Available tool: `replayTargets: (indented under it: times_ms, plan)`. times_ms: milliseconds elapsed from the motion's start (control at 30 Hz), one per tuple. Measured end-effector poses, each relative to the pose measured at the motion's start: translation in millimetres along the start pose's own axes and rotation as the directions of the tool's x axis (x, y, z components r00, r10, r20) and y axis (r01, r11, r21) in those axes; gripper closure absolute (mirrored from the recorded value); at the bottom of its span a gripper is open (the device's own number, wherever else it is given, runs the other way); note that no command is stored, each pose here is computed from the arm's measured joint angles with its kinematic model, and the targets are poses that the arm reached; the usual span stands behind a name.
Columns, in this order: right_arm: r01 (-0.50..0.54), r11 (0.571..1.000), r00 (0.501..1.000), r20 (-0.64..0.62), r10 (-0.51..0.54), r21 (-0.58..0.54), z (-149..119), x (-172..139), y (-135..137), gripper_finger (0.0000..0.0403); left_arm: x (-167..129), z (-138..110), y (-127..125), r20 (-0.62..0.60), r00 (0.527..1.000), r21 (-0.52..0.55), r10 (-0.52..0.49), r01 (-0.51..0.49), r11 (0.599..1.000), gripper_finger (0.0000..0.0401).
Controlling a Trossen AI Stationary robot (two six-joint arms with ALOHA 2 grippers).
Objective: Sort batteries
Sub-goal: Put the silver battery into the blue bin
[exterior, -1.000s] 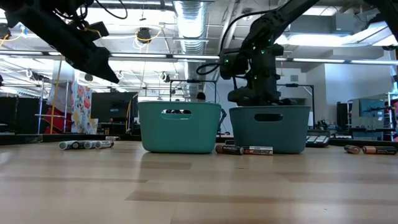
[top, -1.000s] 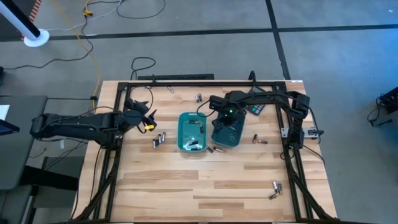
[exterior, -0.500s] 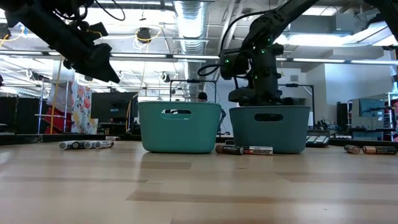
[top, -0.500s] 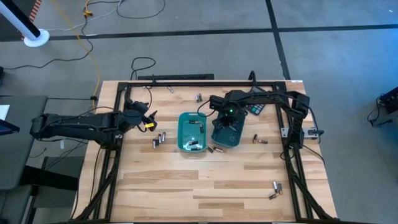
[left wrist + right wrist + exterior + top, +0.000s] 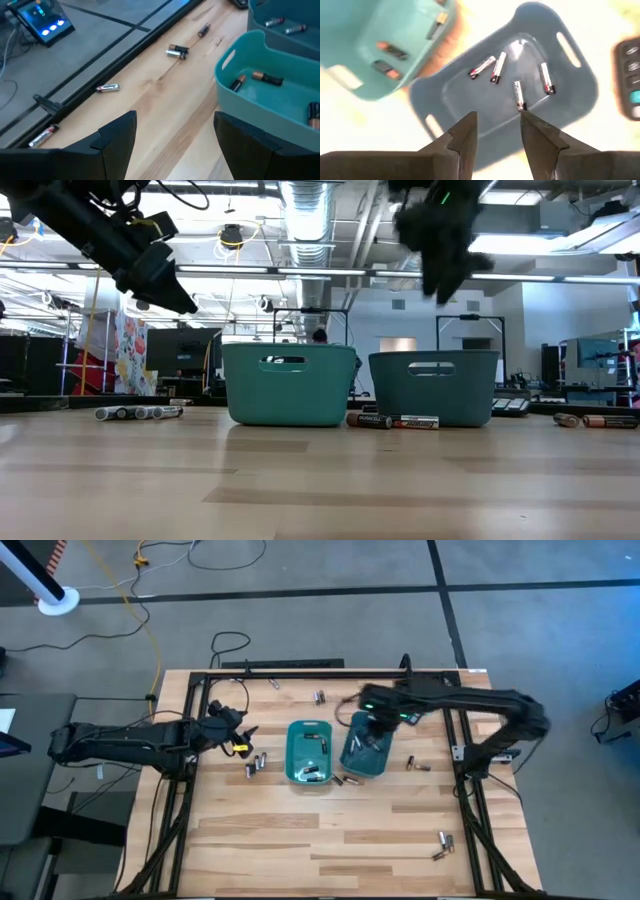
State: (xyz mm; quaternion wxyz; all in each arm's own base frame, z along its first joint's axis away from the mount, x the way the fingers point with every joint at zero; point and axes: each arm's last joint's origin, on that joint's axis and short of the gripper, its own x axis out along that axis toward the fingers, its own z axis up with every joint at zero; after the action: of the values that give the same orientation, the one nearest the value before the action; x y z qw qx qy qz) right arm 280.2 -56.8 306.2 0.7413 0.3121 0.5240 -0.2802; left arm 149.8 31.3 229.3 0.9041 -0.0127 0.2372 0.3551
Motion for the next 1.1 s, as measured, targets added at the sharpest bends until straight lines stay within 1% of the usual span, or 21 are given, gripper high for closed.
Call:
replayTargets:
  times_ms: [67, 100, 200, 300, 333, 433, 533, 600, 667, 733, 800, 867, 933, 1000, 1067, 1100]
  plan:
    - [-0.015, 0.998, 0.997, 0.072, 0.02, -0.061, -17, -27, 1, 0.0243, 0, 1, -1, 0.011, 1.0, -0.038, -0.014, 0.015, 0.999, 0.014]
    - [-0.022, 0.996, 0.993, 0.115, 0.032, -0.091, -28, -38, 1, 0.0243, 0, 2, -1, 0.015, 0.999, -0.046, -0.037, 0.038, 0.998, 0.014]
    - [-0.029, 0.987, 0.97, 0.235, 0.067, -0.161, -65, -63, -6, 0.0244, 0, 6, -5, 0.035, 0.989, -0.057, -0.144, 0.146, 0.988, 0.014]
    - [-0.075, 0.985, 0.933, 0.338, 0.124, -0.152, -102, -72, -21, 0.0244, -2, 13, -9, 0.099, 0.957, -0.088, -0.274, 0.282, 0.955, 0.014]
    - [-0.099, 0.985, 0.924, 0.355, 0.144, -0.141, -113, -72, -26, 0.0244, -3, 16, -11, 0.116, 0.947, -0.105, -0.299, 0.311, 0.945, 0.014]
    - [-0.2, 0.974, 0.905, 0.361, 0.225, -0.105, -141, -66, -43, 0.0244, -7, 27, -13, 0.115, 0.943, -0.144, -0.314, 0.328, 0.934, 0.014]
    - [-0.246, 0.966, 0.898, 0.359, 0.256, -0.073, -159, -55, -57, 0.0244, -13, 46, -16, 0.067, 0.959, -0.13, -0.277, 0.284, 0.95, 0.014]
    - [-0.252, 0.966, 0.898, 0.356, 0.258, -0.065, -167, -46, -65, 0.0244, -14, 59, -18, 0.012, 0.974, -0.102, -0.227, 0.227, 0.968, 0.014]
    - [-0.25, 0.967, 0.9, 0.355, 0.252, -0.053, -172, -37, -71, 0.0244, -14, 72, -20, -0.049, 0.985, -0.101, -0.167, 0.161, 0.982, 0.014]
    - [-0.241, 0.97, 0.906, 0.348, 0.241, -0.045, -175, -30, -75, 0.0244, -15, 84, -21, -0.127, 0.985, -0.143, -0.12, 0.102, 0.984, 0.014]
    - [-0.224, 0.973, 0.912, 0.342, 0.226, -0.046, -177, -23, -77, 0.0244, -16, 90, -21, -0.226, 0.97, -0.207, -0.087, 0.04, 0.977, 0.014]
    - [-0.212, 0.976, 0.916, 0.338, 0.217, -0.052, -178, -19, -78, 0.0244, -16, 90, -20, -0.333, 0.941, -0.28, -0.055, -0.043, 0.959, 0.014]
    - [-0.201, 0.978, 0.918, 0.335, 0.21, -0.063, -179, -16, -78, 0.0244, -17, 83, -19, -0.437, 0.899, -0.337, -0.015, -0.148, 0.93, 0.014]
    - [-0.19, 0.978, 0.92, 0.334, 0.208, -0.084, -180, -14, -78, 0.0244, -17, 71, -16, -0.527, 0.849, -0.39, 0.031, -0.275, 0.879, 0.014]
    - [-0.182, 0.978, 0.919, 0.334, 0.207, -0.106, -180, -11, -78, 0.0244, -17, 56, -15, -0.612, 0.79, -0.425, 0.035, -0.367, 0.828, 0.014]
    - [-0.181, 0.976, 0.918, 0.335, 0.211, -0.118, -180, -10, -78, 0.0244, -15, 49, -16, -0.643, 0.766, -0.441, 0.025, -0.396, 0.805, 0.014]
